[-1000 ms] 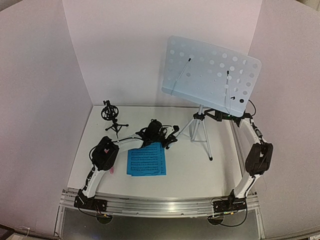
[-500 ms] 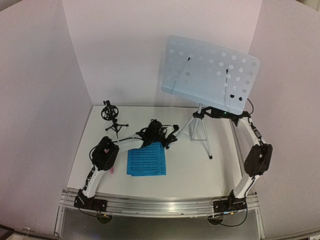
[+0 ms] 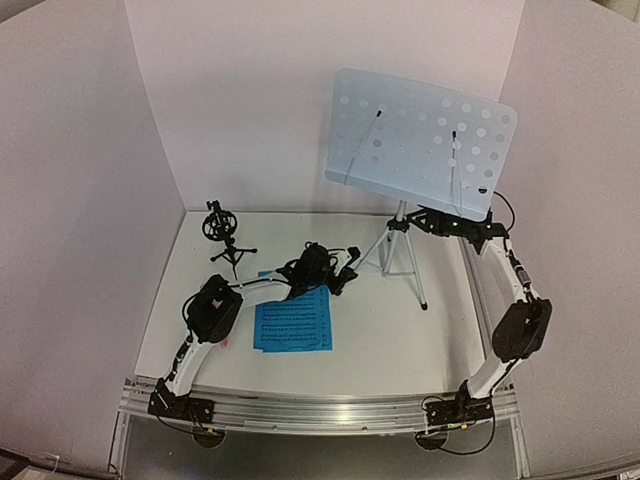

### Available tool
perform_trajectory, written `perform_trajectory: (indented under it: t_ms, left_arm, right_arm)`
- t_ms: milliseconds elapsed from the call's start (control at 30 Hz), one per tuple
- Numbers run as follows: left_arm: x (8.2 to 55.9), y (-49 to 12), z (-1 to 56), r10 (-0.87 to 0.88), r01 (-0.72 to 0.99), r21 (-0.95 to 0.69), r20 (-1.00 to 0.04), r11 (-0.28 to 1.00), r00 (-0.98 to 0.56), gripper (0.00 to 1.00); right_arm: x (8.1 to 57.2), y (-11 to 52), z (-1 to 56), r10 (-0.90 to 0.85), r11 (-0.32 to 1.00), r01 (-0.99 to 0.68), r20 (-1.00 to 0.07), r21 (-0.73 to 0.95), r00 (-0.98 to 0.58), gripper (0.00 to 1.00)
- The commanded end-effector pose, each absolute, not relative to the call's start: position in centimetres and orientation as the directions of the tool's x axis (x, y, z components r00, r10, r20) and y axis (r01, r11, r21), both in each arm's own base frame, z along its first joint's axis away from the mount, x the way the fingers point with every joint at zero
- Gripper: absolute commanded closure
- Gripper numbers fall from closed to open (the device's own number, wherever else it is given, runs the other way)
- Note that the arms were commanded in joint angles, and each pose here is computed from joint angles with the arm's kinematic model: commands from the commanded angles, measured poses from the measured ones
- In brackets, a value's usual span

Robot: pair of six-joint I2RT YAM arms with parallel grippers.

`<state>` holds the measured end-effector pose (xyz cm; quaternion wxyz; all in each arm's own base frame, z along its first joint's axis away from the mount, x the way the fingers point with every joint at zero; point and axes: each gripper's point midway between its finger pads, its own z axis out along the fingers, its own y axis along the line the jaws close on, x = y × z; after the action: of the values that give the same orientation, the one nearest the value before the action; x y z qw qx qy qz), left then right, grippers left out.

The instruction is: Set up the instrument practice props

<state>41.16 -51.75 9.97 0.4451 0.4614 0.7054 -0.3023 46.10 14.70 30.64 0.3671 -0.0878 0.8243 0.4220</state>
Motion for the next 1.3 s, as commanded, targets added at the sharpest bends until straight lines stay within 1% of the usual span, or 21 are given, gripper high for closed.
perform_trajectory:
  t_ms: [0, 200, 400, 600, 767, 833, 900, 1033, 1267]
  left_arm:
    - [43.9, -51.0, 8.4, 0.314, 0.821, -0.084, -0.898, 0.564, -0.308, 1.0]
    - [43.9, -51.2, 8.3, 0.286, 0.794, -0.099, -0.9, 0.6, -0.328, 1.0]
    - [43.8, -51.1, 8.1, 0.28, 0.783, -0.105, -0.898, 0.613, -0.34, 1.0]
    - [43.0, -51.3, 7.7, 0.287, 0.798, -0.125, -0.891, 0.589, -0.352, 1.0]
    - [42.3, -51.8, 7.9, 0.289, 0.816, -0.146, -0.888, 0.559, -0.357, 0.99]
    - [42.1, -51.9, 8.2, 0.293, 0.825, -0.147, -0.889, 0.546, -0.353, 0.93]
    - [41.9, -52.2, 8.7, 0.303, 0.84, -0.14, -0.891, 0.524, -0.337, 0.82]
    - [41.4, -52.5, 10.3, 0.305, 0.864, -0.132, -0.901, 0.487, -0.309, 0.63]
    - [40.0, -52.5, 15.0, 0.319, 0.906, -0.096, -0.916, 0.412, -0.242, 0.45]
  right_arm:
    - [45.2, 12.8, 33.6, 0.217, 0.682, -0.427, -0.722, 0.594, -0.657, 0.4]
    - [44.1, 11.6, 31.3, 0.221, 0.721, -0.373, -0.704, 0.584, -0.675, 0.4]
    - [42.5, 11.9, 27.4, 0.16, 0.716, -0.389, -0.679, 0.58, -0.717, 0.4]
    - [40.2, 11.8, 24.3, 0.052, 0.738, -0.452, -0.71, 0.501, -0.702, 0.4]
    - [39.5, 11.3, 22.5, 0.039, 0.762, -0.431, -0.698, 0.483, -0.715, 0.4]
    - [39.3, 11.3, 22.2, 0.039, 0.764, -0.426, -0.693, 0.485, -0.72, 0.4]
    - [39.2, 11.3, 22.0, 0.016, 0.766, -0.443, -0.703, 0.466, -0.711, 0.4]
    - [38.8, 11.3, 21.7, 0.011, 0.765, -0.447, -0.702, 0.464, -0.712, 0.4]
    - [37.8, 11.3, 22.7, 0.039, 0.768, -0.432, -0.707, 0.473, -0.706, 0.4]
